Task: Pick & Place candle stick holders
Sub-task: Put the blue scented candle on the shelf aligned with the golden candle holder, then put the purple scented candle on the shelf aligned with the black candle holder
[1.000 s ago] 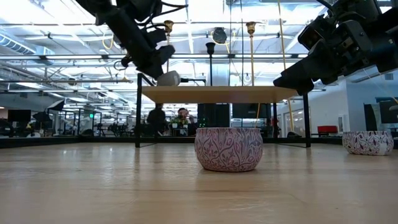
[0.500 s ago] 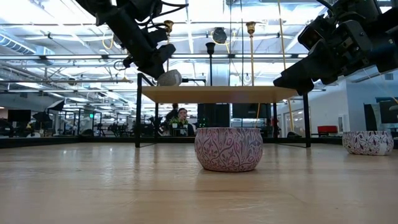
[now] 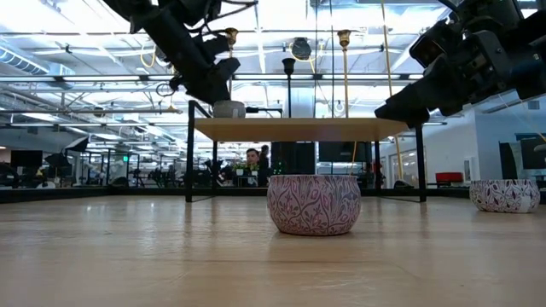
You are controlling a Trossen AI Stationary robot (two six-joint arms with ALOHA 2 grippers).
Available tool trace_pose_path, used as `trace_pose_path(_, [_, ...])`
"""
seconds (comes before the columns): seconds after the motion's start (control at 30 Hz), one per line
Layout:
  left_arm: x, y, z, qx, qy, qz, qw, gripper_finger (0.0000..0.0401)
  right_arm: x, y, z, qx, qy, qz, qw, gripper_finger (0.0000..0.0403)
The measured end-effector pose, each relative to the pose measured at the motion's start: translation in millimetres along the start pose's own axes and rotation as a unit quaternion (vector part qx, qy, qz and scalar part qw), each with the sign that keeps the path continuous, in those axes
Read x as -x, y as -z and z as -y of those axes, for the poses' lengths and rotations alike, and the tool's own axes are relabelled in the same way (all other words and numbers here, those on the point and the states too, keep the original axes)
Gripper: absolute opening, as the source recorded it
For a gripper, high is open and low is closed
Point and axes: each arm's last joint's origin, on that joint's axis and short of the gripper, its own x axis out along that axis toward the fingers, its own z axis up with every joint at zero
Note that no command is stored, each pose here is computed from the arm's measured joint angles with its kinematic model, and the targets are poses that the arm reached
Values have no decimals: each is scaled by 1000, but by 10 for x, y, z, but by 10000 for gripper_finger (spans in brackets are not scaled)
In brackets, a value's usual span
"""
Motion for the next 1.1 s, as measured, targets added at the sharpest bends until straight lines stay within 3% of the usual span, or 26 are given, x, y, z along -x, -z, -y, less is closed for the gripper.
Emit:
trace_pose_path(0.37, [274,-123,40,-5,31,56,998,150,0,-19,-7,12,-4,10,1000,171])
trace_pose_path(0.53, [603,-177,111,-31,103,93,990,150,0,-35,-52,12,-17,19,1000,171])
trace_pose_path(0.73, [1079,-168,144,-46,183,127,974,150,-46,-131,-172,16,-53,83,995,171])
trace_pose_path(0.83, [1291,-138,120,-45,209,136,967,150,-147,-172,-234,-10,-67,89,994,171])
trace_pose_path(1.1, [1679,93,28,-49,261,84,960,149,-679,-229,-447,-20,-89,-10,996,171])
